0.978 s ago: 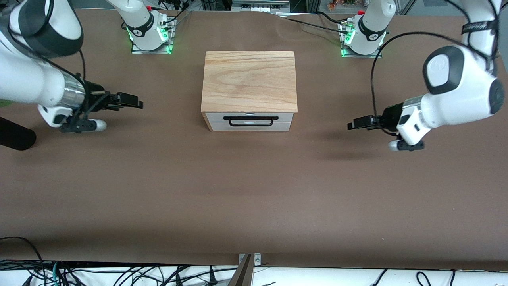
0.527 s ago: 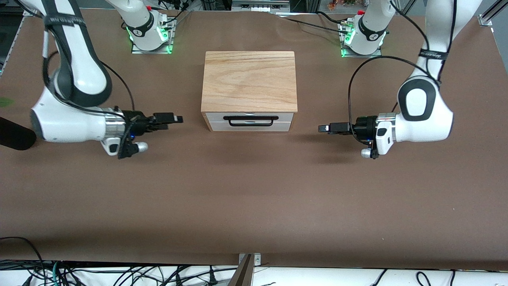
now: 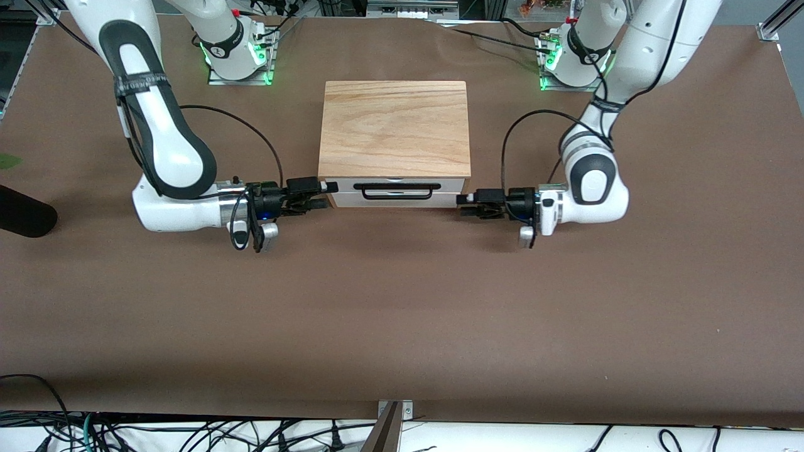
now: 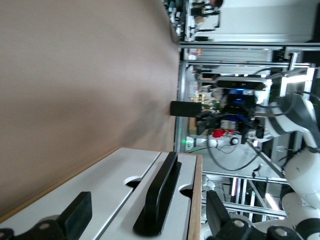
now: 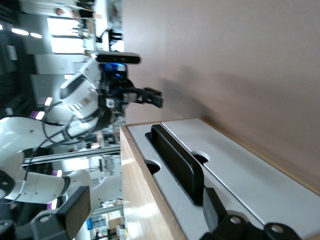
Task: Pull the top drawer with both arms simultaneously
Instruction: 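Move both grippers inward to the black drawer handle ends, then close both grippers on the ends of the black handle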
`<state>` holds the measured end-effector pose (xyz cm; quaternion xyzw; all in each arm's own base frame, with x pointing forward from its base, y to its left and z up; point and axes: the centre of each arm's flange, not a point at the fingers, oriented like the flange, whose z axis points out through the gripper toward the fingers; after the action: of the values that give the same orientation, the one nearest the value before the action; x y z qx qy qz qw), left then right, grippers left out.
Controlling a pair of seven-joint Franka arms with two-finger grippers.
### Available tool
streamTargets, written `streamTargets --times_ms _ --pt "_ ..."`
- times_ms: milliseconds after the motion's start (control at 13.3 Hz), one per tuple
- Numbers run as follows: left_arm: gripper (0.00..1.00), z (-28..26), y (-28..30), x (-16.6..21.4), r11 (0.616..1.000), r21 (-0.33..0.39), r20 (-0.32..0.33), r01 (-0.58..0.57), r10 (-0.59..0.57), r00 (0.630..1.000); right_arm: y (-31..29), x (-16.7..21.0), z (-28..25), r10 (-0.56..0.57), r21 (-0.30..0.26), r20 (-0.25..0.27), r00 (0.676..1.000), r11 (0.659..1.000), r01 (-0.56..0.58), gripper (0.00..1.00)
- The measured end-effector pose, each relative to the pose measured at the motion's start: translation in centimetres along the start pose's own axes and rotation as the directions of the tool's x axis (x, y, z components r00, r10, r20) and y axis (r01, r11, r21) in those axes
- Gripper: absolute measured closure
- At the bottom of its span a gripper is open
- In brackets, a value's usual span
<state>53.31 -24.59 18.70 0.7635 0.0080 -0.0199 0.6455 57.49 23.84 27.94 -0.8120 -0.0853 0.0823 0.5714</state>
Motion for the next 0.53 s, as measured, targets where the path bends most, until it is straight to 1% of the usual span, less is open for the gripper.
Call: streamTargets --times_ms 75,226,301,376,452,527 --pt "0.00 1.2 0.0 -0.4 1.000 -0.018 0.002 -0.008 0.008 1.000 1.0 -0.4 1.0 -0.004 0.040 -0.017 1.000 0.999 0.005 0.00" --pt "0.00 2.2 0.2 -0.9 0.999 -0.034 0.017 -0.023 0.023 1.000 2.5 -1.1 2.9 -0.026 0.088 -0.036 0.999 0.996 0.029 0.02" --pt "0.02 2.3 0.1 -1.0 0.998 -0.041 0.019 -0.037 0.037 0.999 3.3 -1.4 3.6 -0.046 0.104 -0.046 0.998 0.993 0.051 0.07" --pt "0.04 2.4 -0.1 -1.1 0.997 -0.053 0.013 -0.054 0.055 0.998 4.2 -1.6 4.3 -0.067 0.122 -0.064 0.996 0.990 0.074 0.07" --pt "0.11 2.6 -0.5 -1.5 0.995 -0.065 0.004 -0.072 0.073 0.997 5.3 -1.8 4.9 -0.080 0.140 -0.083 0.993 0.986 0.091 0.12" --pt "0.11 2.8 -1.0 -1.8 0.994 -0.072 0.000 -0.082 0.082 0.997 6.4 -2.0 5.7 -0.083 0.160 -0.098 0.992 0.982 0.098 0.12"
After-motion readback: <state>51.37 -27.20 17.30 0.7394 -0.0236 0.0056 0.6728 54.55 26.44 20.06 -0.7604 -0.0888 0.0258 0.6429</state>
